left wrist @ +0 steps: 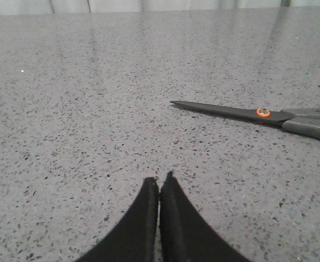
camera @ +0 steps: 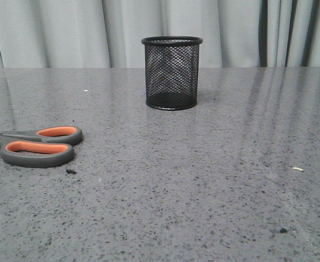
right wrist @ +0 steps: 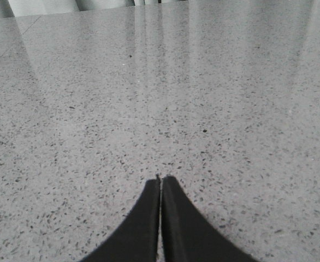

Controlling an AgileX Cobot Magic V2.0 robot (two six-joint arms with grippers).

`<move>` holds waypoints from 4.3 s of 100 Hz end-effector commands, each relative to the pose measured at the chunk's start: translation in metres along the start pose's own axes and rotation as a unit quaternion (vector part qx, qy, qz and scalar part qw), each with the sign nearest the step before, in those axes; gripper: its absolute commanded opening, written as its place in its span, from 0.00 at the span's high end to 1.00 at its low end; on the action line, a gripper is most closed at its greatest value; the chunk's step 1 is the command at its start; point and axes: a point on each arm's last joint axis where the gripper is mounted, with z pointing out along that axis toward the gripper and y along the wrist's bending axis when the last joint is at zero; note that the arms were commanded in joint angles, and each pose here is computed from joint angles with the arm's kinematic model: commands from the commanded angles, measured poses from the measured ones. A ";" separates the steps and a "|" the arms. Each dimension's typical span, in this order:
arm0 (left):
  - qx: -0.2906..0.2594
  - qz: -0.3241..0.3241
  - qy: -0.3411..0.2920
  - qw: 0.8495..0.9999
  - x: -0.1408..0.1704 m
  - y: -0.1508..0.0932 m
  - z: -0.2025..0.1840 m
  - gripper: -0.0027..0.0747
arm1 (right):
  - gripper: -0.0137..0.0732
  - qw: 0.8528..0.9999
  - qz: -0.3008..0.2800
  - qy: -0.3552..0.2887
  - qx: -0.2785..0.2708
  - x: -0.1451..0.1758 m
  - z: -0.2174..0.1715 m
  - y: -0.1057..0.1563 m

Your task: Put scissors into bucket

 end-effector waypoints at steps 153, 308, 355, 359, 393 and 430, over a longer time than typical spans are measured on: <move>0.077 -0.461 -0.133 0.874 -0.023 -0.001 -0.005 0.98 | 0.90 0.872 0.347 -0.342 -0.038 -0.066 -0.028 -0.015; 0.442 0.607 0.280 0.598 -0.155 -0.097 0.194 0.49 | 0.32 0.981 0.071 0.005 -0.183 -0.141 -0.061 0.035; 0.484 0.587 0.351 0.546 -0.125 -0.100 0.218 0.54 | 0.32 0.979 0.065 0.003 -0.192 -0.141 -0.061 0.035; 0.486 0.585 0.353 0.545 -0.125 -0.100 0.218 0.59 | 0.32 0.979 0.065 0.003 -0.192 -0.141 -0.061 0.035; 0.467 0.580 0.337 0.576 -0.146 -0.097 0.200 0.91 | 0.32 0.973 0.063 0.008 -0.221 -0.141 -0.063 0.040; 0.353 0.578 0.144 0.721 -0.233 -0.091 0.118 0.91 | 0.32 0.876 0.130 -0.015 -0.465 -0.169 -0.074 0.077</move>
